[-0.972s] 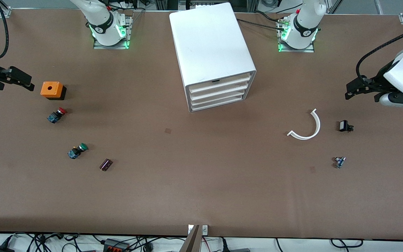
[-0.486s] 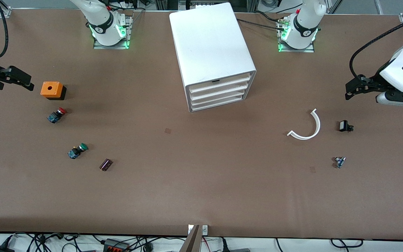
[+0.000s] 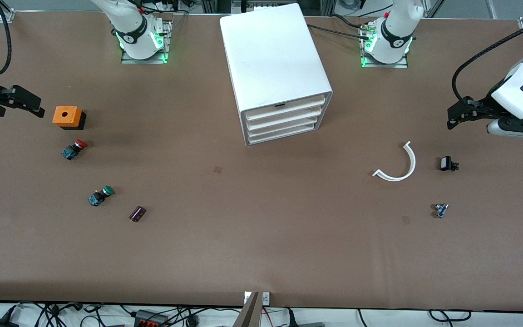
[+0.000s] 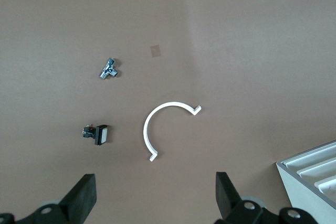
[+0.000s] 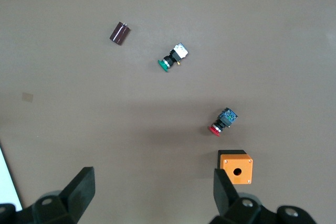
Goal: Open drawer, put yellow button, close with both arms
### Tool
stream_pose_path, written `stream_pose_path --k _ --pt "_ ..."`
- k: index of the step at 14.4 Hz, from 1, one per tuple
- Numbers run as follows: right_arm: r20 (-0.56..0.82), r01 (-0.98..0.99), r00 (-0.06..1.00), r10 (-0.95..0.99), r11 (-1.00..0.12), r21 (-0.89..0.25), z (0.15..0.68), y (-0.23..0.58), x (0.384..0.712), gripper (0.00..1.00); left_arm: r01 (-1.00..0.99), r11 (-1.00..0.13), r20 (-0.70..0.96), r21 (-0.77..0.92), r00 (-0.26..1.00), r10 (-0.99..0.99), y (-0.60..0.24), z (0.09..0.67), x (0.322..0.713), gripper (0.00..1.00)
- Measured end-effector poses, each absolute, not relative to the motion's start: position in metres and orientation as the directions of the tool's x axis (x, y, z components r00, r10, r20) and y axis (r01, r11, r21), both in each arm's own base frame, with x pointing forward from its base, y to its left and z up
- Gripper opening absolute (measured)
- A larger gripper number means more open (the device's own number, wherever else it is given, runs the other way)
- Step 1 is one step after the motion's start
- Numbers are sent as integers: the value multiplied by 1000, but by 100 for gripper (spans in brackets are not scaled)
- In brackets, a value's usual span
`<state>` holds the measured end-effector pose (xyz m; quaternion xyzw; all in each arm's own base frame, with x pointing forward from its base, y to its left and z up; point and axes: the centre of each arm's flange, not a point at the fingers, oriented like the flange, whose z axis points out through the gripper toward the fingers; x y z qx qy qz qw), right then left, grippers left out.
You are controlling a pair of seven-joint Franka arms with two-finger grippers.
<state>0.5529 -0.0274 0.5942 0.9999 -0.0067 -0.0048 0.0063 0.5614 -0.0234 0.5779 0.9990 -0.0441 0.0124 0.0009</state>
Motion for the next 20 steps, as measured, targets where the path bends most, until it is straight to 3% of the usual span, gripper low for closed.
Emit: stream_pose_path --k 20 --pt "-11 -10 1000 -10 -1000 13 594 -26 553 100 -110 -994 10 1 994 -110 -36 577 559 100"
